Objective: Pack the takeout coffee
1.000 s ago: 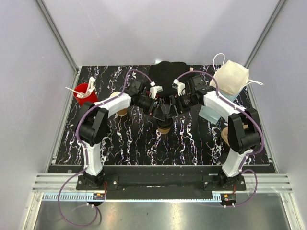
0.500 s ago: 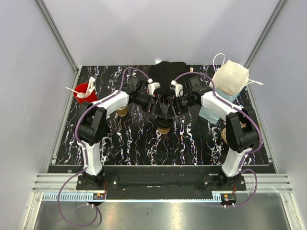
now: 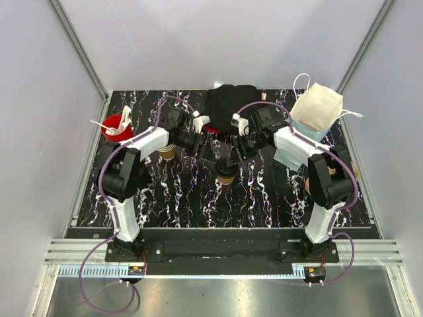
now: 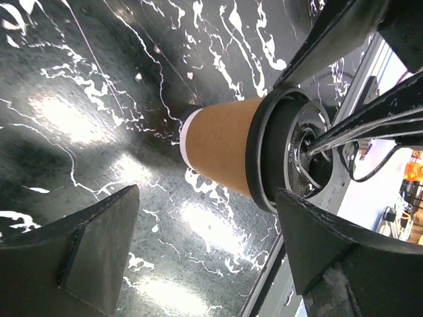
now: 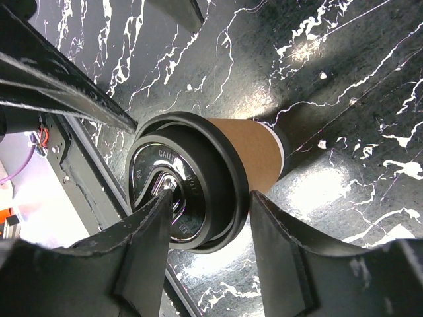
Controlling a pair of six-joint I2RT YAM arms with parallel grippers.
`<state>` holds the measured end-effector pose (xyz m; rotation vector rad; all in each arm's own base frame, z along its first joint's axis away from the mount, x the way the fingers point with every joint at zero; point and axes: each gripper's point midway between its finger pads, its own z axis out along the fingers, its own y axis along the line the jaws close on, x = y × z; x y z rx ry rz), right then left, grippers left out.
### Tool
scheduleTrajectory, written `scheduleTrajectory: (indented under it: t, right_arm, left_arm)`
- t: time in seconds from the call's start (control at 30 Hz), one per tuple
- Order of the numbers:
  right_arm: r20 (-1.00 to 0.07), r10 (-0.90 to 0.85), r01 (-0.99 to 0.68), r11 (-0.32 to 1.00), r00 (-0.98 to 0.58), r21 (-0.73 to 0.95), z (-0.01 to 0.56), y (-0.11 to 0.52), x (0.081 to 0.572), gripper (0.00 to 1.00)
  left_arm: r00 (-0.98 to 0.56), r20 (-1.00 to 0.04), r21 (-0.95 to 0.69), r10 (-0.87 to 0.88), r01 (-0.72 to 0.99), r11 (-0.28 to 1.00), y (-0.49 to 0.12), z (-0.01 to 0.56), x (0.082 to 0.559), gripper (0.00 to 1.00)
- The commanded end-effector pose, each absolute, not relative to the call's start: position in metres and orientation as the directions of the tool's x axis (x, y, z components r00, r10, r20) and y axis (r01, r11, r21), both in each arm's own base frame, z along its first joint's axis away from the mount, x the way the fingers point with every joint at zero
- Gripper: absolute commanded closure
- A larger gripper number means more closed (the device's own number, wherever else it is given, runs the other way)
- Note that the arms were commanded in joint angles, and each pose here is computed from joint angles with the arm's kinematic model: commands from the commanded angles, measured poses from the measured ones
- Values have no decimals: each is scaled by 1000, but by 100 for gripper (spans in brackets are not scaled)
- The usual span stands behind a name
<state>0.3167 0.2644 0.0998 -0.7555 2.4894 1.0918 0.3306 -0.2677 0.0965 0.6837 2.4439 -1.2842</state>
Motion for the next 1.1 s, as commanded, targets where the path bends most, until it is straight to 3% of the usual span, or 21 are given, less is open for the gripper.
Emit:
scheduleTrajectory:
  t: [0.0, 0.7, 1.07]
  right_arm:
    - [-496, -347, -601, 550, -796, 580, 100, 270, 317, 46]
    - [-489, -363, -606, 551, -793, 573, 94, 271, 314, 52]
    - [-476, -404, -623, 564, -781, 542, 82, 269, 309, 58]
  left_arm:
    - [-811, -518, -690, 272, 584, 428, -275, 113, 328, 14]
    - [-840, -458, -722, 290, 542, 430, -279, 87, 319, 36]
    - [-863, -377, -661, 335, 505, 555, -269, 43, 311, 51]
